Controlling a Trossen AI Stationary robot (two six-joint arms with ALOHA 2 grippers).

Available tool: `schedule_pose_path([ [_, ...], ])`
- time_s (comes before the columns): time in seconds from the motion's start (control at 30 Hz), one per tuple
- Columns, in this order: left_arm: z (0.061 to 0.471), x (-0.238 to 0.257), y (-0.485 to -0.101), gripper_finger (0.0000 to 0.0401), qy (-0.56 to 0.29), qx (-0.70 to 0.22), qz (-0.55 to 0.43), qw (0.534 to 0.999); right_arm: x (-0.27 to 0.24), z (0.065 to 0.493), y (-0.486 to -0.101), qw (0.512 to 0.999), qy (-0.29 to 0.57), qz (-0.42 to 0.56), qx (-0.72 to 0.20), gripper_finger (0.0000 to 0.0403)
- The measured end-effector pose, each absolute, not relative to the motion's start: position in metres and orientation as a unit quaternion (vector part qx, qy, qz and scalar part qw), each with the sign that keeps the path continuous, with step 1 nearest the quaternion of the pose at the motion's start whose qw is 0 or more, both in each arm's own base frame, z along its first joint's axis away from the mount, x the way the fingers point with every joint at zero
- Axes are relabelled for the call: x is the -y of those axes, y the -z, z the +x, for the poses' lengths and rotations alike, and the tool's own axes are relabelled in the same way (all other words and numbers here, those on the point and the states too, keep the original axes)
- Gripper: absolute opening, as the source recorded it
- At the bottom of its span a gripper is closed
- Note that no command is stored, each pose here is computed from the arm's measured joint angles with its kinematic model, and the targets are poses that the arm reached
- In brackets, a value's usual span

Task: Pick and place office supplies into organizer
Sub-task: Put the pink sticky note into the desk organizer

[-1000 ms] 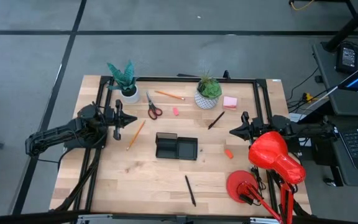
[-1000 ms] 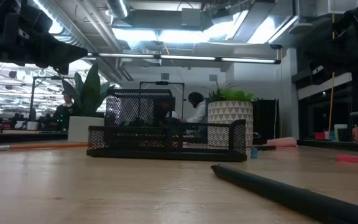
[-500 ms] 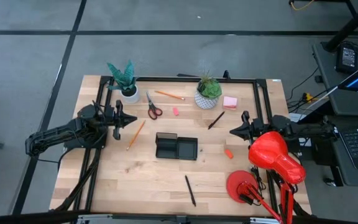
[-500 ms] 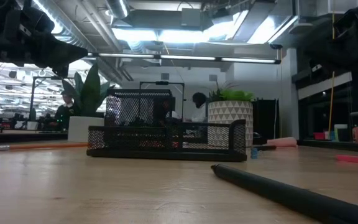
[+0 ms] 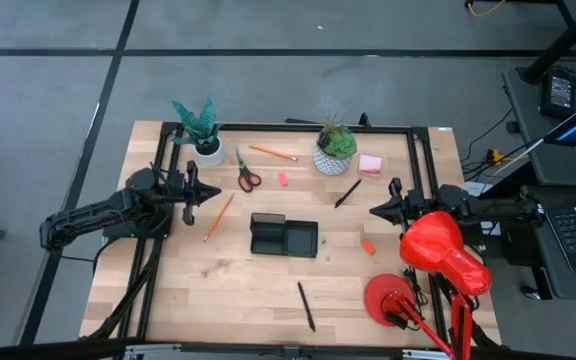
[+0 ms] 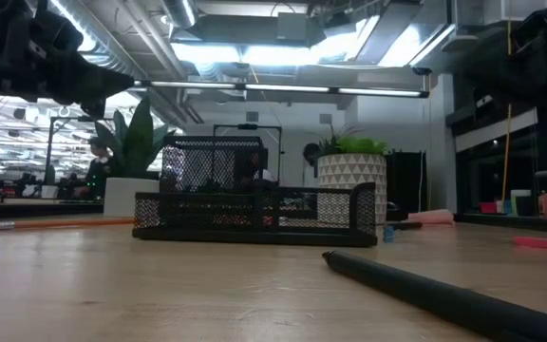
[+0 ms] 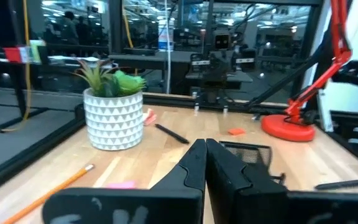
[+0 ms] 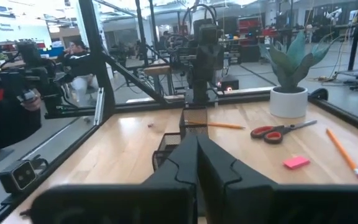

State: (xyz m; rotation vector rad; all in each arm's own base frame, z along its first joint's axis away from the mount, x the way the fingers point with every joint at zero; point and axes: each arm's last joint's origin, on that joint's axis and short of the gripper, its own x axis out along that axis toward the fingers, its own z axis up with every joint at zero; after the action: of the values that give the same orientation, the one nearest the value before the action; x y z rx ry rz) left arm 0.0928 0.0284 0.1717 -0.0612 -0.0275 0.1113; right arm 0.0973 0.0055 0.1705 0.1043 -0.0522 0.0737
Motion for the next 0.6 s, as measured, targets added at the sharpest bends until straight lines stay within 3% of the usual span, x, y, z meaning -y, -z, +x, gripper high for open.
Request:
schedule_pose_path([
  [0.23, 0.097, -0.031, -0.172, 0.0002, -0.074, -0.020, -0.026, 0.997, -0.004, 0.092, -0.189, 0.997, -0.017, 0.074, 0.017, 0.0003],
  [0.6, 0.112, -0.043, -0.188, 0.0002, -0.170, -0.080, -0.027, 0.982, 0.002, 0.096, -0.223, 0.992, 0.102, 0.076, -0.026, 0.0002],
])
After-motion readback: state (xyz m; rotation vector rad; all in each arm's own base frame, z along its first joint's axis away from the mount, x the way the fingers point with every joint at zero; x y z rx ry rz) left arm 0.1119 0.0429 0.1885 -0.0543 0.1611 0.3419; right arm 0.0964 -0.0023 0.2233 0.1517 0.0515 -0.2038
